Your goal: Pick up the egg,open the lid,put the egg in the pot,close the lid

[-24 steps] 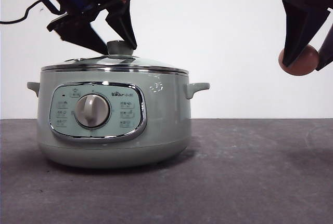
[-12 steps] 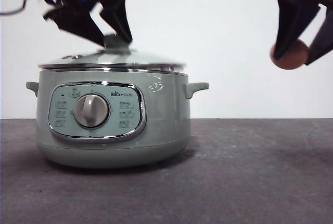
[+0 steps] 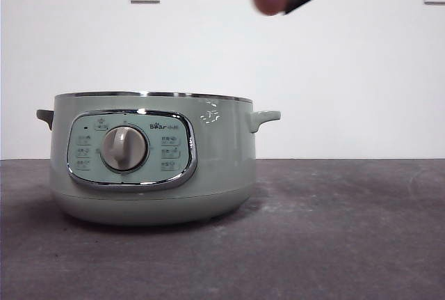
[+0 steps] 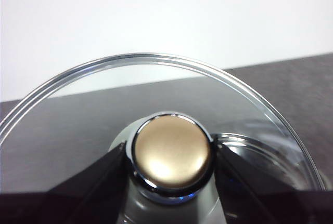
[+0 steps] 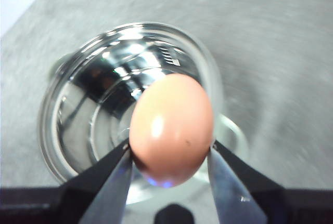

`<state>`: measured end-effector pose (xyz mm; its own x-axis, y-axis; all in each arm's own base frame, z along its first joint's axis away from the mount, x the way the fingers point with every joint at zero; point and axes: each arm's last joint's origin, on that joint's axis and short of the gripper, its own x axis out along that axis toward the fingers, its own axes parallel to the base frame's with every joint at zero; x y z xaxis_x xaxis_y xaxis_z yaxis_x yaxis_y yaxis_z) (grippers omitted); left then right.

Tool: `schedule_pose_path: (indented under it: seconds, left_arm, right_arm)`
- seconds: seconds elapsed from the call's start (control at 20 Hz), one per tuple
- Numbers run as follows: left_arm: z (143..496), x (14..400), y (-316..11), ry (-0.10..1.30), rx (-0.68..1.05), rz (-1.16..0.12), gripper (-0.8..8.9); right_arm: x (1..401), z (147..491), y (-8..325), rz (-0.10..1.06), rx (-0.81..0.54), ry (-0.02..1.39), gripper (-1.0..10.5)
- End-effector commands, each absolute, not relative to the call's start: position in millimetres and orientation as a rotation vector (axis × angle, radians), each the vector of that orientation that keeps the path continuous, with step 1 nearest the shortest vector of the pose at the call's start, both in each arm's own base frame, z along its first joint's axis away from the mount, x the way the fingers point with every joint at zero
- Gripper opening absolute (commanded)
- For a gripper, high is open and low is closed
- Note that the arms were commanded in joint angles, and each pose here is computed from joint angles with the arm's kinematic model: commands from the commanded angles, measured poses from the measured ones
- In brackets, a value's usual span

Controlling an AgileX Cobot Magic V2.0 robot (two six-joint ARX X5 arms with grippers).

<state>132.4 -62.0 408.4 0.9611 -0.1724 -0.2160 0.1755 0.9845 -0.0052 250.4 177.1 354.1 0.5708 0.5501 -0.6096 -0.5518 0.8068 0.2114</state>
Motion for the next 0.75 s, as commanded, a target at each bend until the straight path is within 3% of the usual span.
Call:
schedule_pose_path:
  seconds: [0.05, 0.3, 0.5, 0.75]
  left_arm:
    - [419, 114, -50, 0.146, 0.015, -0.125, -0.08]
    - [419, 89, -35, 0.139, 0.016, -0.075, -0.08]
    - [416, 84, -32, 0.163, 0.028, -0.074, -0.08]
    - [415, 84, -32, 0.177, 0.035, -0.075, -0.08]
  right_arm:
    - [271, 350, 208, 0.704, -0.096, 0.741, -0.1]
    - [310, 329, 271, 0.786, -0.231, 0.803, -0.1]
    - [331, 288, 312, 0.826, -0.34, 0.878, -0.1]
    - [336, 233, 336, 0.812, -0.487, 0.953, -0.1]
